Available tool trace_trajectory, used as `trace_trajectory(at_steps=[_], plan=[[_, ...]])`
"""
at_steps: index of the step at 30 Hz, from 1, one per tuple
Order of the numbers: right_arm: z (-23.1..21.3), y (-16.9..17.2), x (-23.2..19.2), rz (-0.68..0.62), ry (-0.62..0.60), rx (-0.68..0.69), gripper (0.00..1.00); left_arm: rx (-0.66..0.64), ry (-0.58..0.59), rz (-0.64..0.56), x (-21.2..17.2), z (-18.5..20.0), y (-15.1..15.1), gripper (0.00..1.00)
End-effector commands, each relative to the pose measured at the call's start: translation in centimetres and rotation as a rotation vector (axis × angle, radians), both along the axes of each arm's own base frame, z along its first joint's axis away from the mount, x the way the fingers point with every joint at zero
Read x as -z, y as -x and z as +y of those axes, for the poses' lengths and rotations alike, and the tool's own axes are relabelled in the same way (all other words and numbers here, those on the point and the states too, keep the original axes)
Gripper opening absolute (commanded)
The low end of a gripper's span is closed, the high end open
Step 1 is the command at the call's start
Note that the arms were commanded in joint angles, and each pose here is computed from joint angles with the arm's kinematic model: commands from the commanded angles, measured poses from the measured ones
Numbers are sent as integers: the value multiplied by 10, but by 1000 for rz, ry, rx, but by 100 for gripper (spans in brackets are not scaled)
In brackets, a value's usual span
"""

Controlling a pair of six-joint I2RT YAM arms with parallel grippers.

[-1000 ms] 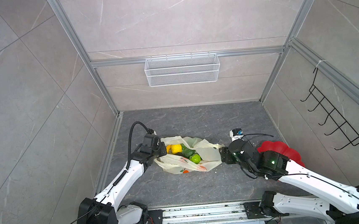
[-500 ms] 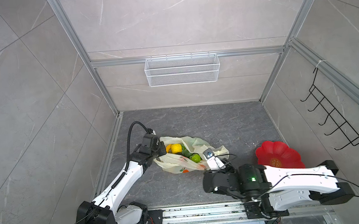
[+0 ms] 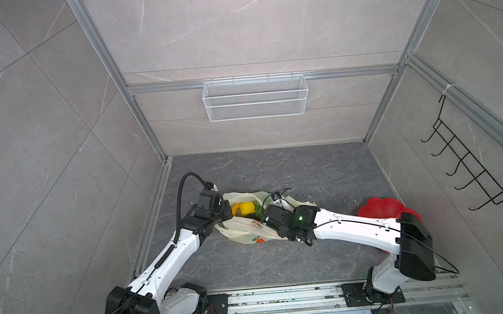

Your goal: Take the fake fruits out of the plastic bag

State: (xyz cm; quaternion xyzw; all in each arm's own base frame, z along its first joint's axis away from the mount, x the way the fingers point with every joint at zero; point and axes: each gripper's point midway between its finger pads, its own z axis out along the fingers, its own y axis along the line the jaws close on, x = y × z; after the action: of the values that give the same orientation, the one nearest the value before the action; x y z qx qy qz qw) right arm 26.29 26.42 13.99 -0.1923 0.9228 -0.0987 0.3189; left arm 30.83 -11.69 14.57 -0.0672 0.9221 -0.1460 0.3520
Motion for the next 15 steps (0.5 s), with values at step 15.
trace_trajectory(at_steps=[15], plan=[[-16, -62, 55, 129, 52, 79, 92, -27, 17, -36, 0, 4, 1, 0]])
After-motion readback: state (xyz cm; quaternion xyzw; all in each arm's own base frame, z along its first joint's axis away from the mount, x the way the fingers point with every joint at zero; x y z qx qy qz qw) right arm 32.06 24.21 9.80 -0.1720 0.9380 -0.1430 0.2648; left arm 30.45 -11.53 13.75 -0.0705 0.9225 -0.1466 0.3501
